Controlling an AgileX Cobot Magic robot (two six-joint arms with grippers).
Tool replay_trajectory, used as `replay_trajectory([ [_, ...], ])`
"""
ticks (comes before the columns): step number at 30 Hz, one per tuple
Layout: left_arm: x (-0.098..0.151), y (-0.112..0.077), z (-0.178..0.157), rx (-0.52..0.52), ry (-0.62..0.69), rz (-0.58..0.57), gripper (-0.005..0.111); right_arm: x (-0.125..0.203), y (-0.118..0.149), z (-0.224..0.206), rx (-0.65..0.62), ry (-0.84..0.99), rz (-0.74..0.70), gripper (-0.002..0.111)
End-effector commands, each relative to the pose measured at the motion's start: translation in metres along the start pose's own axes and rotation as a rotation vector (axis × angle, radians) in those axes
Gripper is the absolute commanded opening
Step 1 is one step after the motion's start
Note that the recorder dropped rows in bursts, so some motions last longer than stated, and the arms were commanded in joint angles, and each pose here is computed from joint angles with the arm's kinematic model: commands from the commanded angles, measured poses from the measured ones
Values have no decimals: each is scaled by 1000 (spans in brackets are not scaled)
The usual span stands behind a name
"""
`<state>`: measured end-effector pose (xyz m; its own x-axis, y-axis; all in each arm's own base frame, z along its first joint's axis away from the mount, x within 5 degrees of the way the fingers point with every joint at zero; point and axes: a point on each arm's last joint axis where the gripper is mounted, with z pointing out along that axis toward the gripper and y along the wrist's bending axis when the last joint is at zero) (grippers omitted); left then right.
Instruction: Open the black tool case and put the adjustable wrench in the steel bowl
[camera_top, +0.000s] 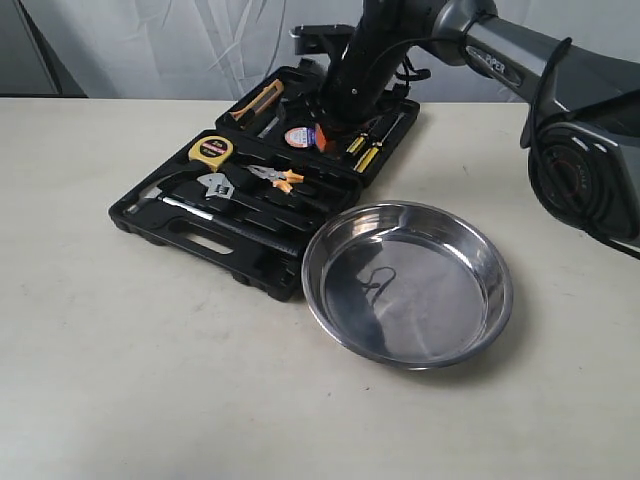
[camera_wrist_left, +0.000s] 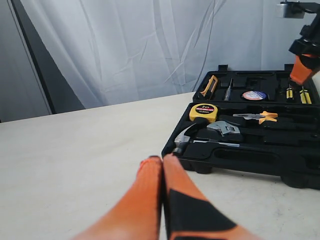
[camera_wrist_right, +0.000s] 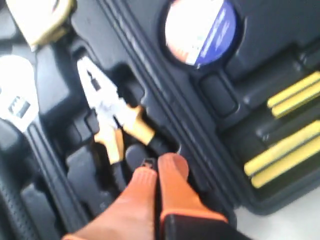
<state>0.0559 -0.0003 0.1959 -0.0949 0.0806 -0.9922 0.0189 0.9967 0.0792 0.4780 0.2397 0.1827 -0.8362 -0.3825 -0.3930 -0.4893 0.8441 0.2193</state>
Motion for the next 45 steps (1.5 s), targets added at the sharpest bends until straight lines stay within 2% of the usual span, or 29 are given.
replay_trajectory([
  [1,-1,0,0,1,-5,-2,0,-22,15,0,-72,-234,51,-1],
  [4,-1,0,0,1,-5,-2,0,-28,47,5,-230,-320,41,-1],
  [6,-1,0,0,1,-3,-2,0,-21,54,10,-202,-252,18,-1],
  [10,-1,0,0,1,-3,-2,0,2,72,10,-362,-34,-191,-1],
  [12,-1,0,0,1,-3,-2,0,11,70,10,-359,63,-257,-1],
  [13,-1,0,0,1,-3,-2,0,12,67,11,-331,69,-275,-1],
  [16,-1,0,0,1,-3,-2,0,14,45,14,-131,122,-347,-1],
  [21,-1,0,0,1,-3,-2,0,15,28,14,44,165,-407,-1],
  [34,-1,0,0,1,-3,-2,0,10,-19,-1,569,153,-178,-1],
  [37,-1,0,0,1,-3,-2,0,10,-27,-4,557,151,-149,-1],
  [39,-1,0,0,1,-3,-2,0,12,-30,-3,491,163,-124,-1],
  [45,-1,0,0,1,-3,-2,0,26,-9,9,76,205,-115,-1],
])
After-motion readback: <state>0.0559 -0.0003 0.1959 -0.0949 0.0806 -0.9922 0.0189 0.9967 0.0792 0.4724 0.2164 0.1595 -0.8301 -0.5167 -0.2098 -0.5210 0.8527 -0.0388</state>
